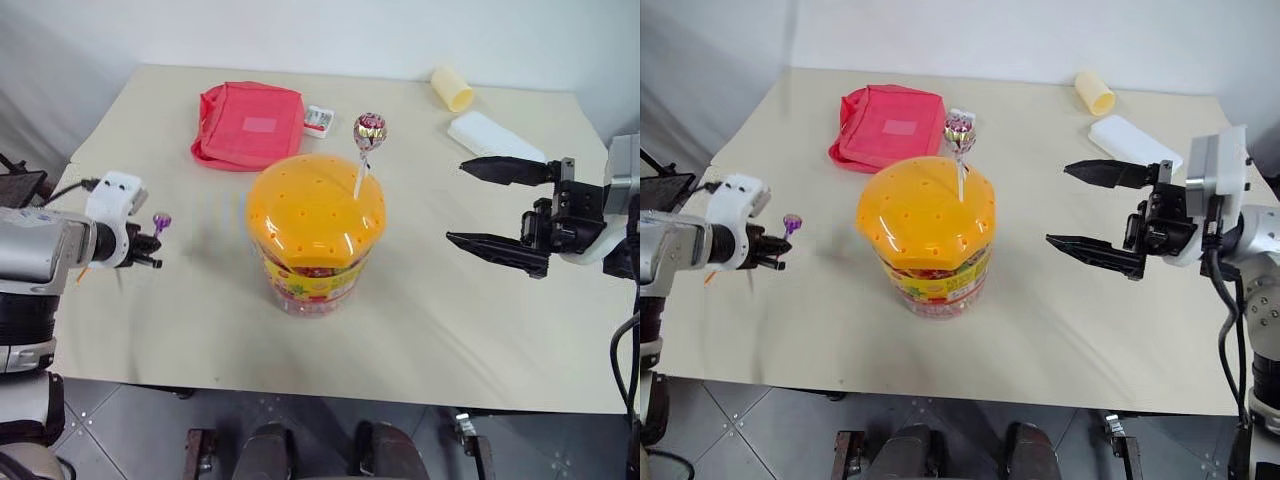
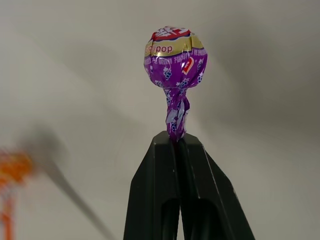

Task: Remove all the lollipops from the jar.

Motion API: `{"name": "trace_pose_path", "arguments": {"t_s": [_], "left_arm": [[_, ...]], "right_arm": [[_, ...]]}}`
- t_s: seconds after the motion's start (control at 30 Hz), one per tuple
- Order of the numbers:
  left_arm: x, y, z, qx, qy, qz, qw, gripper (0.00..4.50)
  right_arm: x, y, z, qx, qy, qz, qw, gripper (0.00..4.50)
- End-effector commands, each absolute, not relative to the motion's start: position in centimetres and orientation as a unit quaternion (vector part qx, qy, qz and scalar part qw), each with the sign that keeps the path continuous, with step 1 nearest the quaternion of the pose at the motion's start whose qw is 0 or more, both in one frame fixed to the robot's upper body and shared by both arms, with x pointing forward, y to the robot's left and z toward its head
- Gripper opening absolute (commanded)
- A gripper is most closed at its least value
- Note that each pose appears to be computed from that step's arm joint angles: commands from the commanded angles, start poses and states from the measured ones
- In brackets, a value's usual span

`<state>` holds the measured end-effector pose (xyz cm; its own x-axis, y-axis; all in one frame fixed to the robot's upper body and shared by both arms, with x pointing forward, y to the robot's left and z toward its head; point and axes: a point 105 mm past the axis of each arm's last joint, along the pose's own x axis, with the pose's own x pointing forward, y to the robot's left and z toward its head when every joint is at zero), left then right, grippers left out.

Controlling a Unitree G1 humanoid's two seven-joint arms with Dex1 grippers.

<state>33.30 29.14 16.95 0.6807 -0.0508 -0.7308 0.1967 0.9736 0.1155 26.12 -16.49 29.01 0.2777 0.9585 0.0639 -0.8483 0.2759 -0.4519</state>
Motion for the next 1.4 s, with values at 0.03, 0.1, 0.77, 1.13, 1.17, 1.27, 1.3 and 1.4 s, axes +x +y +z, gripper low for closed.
{"name": "trace_pose_path", "arguments": {"t_s": [0.03, 0.1, 0.77, 1.13, 1.17, 1.27, 1.3, 1.4], "left_arm": [[32.8, 29.7, 18.2, 0.085, 0.389, -0.057, 0.915, 0.51], [32.7, 29.7, 18.4, 0.083, 0.39, -0.056, 0.915, 0.99], [30.2, 23.2, 30.4, 0.084, 0.037, -0.368, 0.925, 4.48], [25.9, 21.1, 30.0, 0.069, -0.155, -0.627, 0.761, 4.48], [25.8, 21.1, 29.7, 0.069, -0.155, -0.63, 0.758, 4.48], [25.8, 21.1, 29.1, 0.073, -0.147, -0.628, 0.761, 4.48], [25.8, 21.1, 29.0, 0.072, -0.146, -0.626, 0.763, 4.48], [25.6, 21.1, 28.9, 0.071, -0.147, -0.62, 0.767, 4.5]], "right_arm": [[25.9, -16.5, 29.7, -0.177, -0.183, 0.577, 0.776, 4.5], [25.9, -16.5, 29.7, -0.177, -0.182, 0.578, 0.775, 4.5], [25.6, -15.6, 31.2, -0.184, -0.161, 0.567, 0.787, 4.5], [26.0, -8.2, 32.4, -0.077, -0.169, 0.651, 0.736, 4.5], [26.3, -7.5, 32.2, -0.075, -0.164, 0.658, 0.731, 4.5], [26.6, -6.4, 32.0, -0.069, -0.161, 0.67, 0.721, 4.5], [26.7, -6.1, 32.2, -0.067, -0.165, 0.672, 0.718, 4.5], [26.7, -5.6, 32.4, -0.06, -0.172, 0.678, 0.712, 3.92]]}}
